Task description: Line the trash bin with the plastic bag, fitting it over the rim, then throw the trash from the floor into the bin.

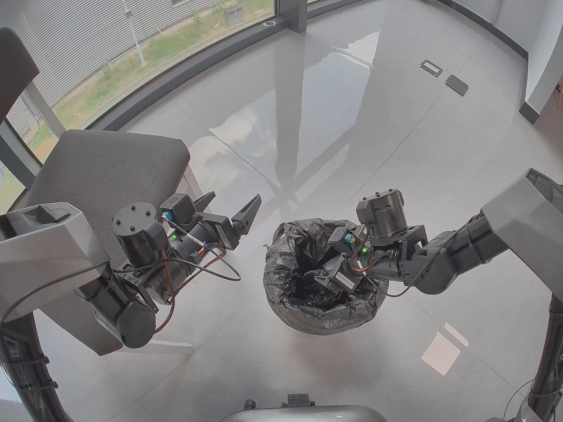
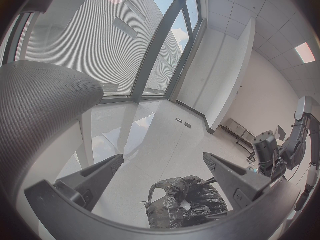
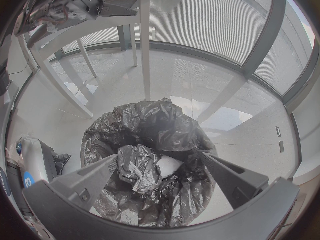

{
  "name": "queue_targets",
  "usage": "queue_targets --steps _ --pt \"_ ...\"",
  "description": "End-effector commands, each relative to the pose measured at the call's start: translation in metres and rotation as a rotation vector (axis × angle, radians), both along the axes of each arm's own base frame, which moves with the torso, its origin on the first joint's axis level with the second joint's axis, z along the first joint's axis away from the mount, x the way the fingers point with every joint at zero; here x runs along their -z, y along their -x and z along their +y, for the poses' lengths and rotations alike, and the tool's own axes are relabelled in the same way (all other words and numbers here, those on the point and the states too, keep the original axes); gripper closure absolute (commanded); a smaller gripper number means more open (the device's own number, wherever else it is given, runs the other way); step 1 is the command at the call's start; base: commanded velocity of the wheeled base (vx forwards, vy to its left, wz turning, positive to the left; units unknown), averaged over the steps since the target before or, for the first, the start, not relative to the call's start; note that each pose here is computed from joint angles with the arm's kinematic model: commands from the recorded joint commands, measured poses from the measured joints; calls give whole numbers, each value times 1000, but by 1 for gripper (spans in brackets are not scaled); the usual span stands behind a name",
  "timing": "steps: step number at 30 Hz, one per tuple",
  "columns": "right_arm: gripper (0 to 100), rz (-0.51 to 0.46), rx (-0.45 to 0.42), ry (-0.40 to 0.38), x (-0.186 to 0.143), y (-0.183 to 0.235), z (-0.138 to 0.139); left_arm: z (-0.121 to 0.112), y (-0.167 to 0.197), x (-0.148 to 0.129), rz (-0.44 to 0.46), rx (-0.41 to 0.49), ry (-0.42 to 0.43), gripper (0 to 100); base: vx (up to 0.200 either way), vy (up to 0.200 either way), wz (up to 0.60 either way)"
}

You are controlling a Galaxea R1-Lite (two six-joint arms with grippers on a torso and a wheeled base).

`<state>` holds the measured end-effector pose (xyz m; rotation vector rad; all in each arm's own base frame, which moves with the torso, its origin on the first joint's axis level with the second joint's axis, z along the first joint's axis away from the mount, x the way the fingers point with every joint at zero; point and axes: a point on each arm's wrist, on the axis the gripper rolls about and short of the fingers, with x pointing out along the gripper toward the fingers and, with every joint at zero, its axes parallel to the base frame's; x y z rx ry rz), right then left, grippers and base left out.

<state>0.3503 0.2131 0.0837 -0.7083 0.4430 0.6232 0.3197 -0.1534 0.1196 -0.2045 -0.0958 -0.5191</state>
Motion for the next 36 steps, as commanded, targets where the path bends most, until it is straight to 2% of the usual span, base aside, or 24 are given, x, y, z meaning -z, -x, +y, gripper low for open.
queue_targets --steps 1,2,3,7,9,11,12,14,17,22,25,29,30,31,32,33,35,36 --pt "0 -79 37 -45 -42 11 -21 0 -1 -6 -31 -8 13 0 0 0 0" --pt "0 -79 37 -45 -42 11 -21 0 -1 -6 -31 -8 13 0 0 0 0" --pt "0 -136 89 -90 -72 22 -45 1 2 -12 -50 -9 16 0 0 0 0" --pt "0 -203 177 -187 -113 48 -78 4 14 -23 -57 -8 11 0 0 0 0" --pt "0 -238 229 -245 -131 64 -96 8 24 -26 -30 -10 -33 0 0 0 0" --pt "0 -273 303 -308 -146 81 -117 15 37 -31 12 -17 -112 0 0 0 0" --pt "0 -282 327 -327 -150 85 -123 17 41 -34 17 -16 -125 0 0 0 0" --pt "0 -317 409 -395 -160 102 -142 20 51 -48 18 -20 -139 0 0 0 0" --pt "0 -363 468 -496 -168 135 -162 21 67 -70 -14 -18 -124 0 0 0 0" --pt "0 -425 549 -587 -159 183 -187 32 106 -105 -52 -28 -111 0 0 0 0" --pt "0 -491 583 -623 -149 215 -200 50 135 -127 -82 -37 -93 0 0 0 0" --pt "0 -536 616 -633 -134 245 -208 73 167 -140 -93 -75 -86 0 0 0 0" --pt "0 -550 631 -632 -116 268 -211 93 190 -145 -97 -131 -85 0 0 0 0" --pt "0 -557 624 -636 -106 280 -212 103 204 -147 -104 -156 -81 0 0 0 0" --pt "0 -557 624 -636 -106 280 -212 103 204 -147 -104 -156 -81 0 0 0 0" --pt "0 -574 586 -656 -89 301 -213 119 227 -146 -110 -201 -74 0 0 0 0" --pt "0 -586 564 -674 -77 313 -213 128 242 -145 -118 -236 -64 0 0 0 0" --pt "0 -617 546 -695 -63 328 -213 140 266 -140 -146 -301 -46 0 0 0 0"
